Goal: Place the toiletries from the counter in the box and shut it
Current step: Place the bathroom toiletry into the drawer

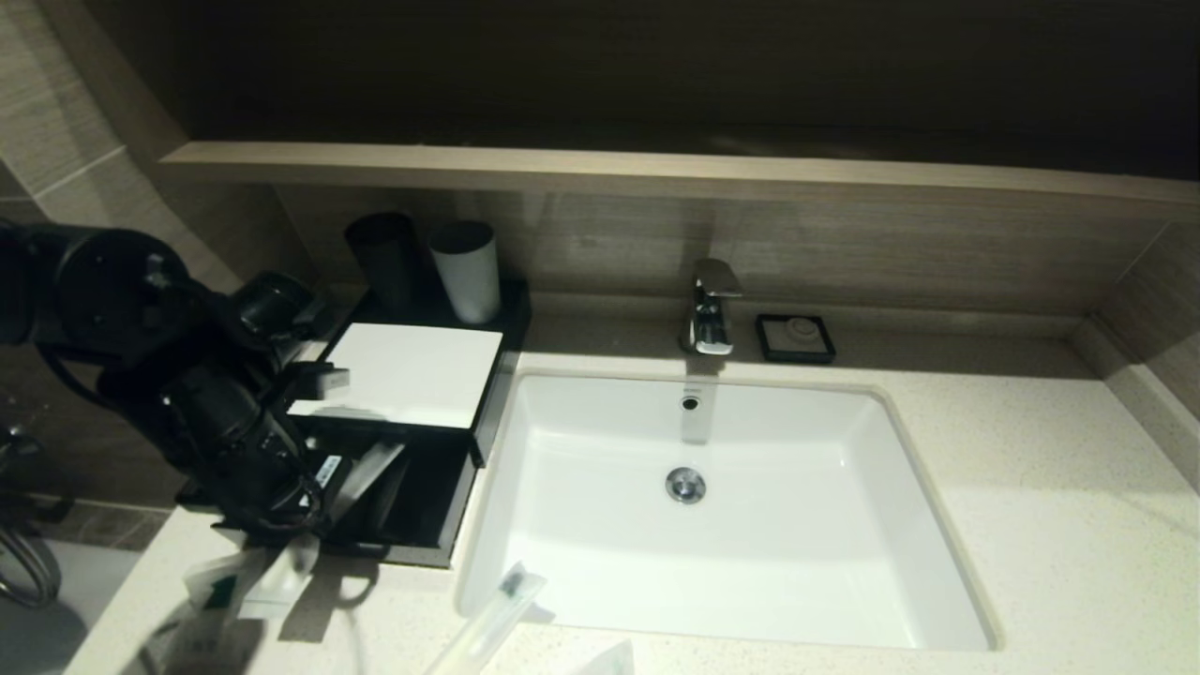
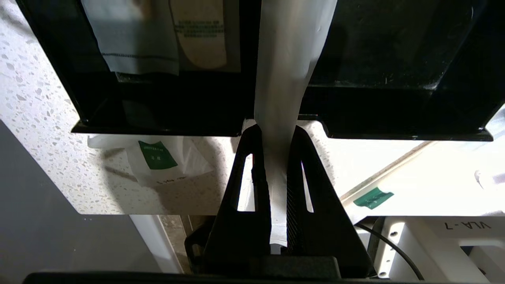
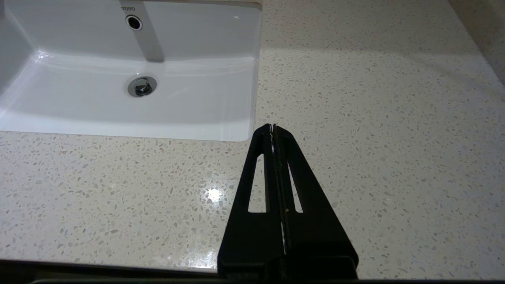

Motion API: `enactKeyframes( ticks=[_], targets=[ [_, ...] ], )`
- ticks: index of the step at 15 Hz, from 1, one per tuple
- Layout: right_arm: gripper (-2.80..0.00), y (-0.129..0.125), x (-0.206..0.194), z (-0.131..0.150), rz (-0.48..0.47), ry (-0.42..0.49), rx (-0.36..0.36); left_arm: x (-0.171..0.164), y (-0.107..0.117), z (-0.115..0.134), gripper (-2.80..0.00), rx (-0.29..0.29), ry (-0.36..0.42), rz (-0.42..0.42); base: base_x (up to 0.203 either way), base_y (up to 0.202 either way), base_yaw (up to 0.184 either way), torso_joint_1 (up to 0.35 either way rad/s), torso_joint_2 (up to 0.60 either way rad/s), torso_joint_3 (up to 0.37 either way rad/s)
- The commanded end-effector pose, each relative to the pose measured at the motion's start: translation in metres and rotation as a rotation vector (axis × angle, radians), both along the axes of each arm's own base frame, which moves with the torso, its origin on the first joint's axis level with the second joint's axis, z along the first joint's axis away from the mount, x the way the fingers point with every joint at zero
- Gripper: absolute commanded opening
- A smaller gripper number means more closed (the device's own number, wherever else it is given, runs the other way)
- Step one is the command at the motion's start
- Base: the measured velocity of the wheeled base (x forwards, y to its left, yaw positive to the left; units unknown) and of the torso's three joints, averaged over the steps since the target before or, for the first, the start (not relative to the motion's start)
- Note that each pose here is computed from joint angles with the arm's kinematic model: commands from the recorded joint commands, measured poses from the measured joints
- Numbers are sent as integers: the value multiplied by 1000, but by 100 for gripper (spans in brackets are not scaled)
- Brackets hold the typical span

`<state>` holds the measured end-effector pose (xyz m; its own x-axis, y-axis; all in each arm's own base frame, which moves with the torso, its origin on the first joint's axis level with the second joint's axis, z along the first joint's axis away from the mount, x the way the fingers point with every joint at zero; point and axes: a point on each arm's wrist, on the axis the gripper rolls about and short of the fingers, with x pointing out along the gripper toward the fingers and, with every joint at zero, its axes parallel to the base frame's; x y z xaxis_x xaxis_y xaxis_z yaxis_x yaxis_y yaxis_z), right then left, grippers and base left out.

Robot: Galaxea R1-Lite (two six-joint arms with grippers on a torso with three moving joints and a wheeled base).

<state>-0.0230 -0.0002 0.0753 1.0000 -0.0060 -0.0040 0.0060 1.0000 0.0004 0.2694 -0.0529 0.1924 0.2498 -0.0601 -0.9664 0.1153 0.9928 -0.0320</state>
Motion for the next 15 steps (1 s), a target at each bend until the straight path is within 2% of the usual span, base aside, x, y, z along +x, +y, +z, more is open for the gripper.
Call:
enactKeyframes(
  ticks=[1,11,15],
  targets=[
    [-280,0,0,0,0,1,0,2,0,0,-280,1,4,2,0,0,0,0,0,0],
    [-280,0,0,0,0,1,0,14,-3,-5,-280,-7,-26,1,0,0,0,0,0,0],
    [-280,0,0,0,0,1,0,18,-3,-6,-280,25,-53,19,0,0,0,0,0,0]
  ],
)
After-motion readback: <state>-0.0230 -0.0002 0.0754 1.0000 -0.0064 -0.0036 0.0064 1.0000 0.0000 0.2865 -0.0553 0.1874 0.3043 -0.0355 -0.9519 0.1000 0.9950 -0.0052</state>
